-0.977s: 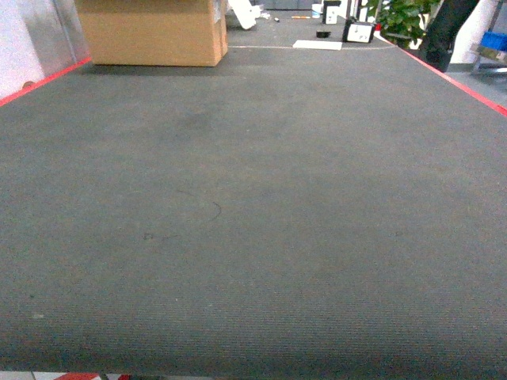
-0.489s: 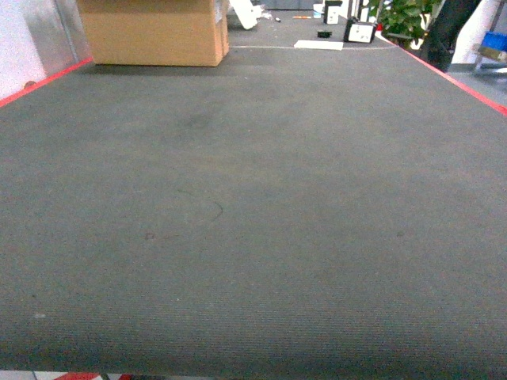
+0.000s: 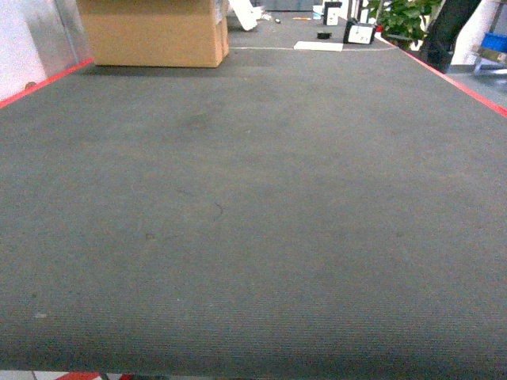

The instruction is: Sort blue parts and orange caps into right shelf containers

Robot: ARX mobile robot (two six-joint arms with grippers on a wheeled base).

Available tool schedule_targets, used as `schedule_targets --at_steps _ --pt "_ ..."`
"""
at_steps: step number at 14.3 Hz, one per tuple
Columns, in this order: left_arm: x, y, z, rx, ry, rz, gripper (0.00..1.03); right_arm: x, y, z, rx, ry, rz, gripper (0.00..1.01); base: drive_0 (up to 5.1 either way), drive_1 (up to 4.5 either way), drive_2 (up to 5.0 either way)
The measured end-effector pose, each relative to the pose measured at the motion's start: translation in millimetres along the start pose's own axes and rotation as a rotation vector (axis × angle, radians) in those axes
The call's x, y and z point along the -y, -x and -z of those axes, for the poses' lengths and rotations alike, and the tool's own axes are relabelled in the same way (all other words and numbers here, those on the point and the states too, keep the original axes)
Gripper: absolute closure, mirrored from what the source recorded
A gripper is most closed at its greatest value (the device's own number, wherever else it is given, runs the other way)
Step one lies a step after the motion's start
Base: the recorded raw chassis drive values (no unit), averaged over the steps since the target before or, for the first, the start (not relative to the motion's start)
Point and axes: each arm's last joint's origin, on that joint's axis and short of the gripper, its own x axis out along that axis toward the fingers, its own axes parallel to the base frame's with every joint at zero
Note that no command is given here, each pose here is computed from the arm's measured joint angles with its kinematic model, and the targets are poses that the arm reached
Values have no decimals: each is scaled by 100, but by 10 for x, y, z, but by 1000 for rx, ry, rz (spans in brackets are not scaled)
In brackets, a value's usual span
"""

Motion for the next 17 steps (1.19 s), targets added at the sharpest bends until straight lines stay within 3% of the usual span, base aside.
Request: schedule_targets --at_steps 17 --pt "-1 0 0 0 0 -2 59 0 0 0 0 0 0 56 0 0 0"
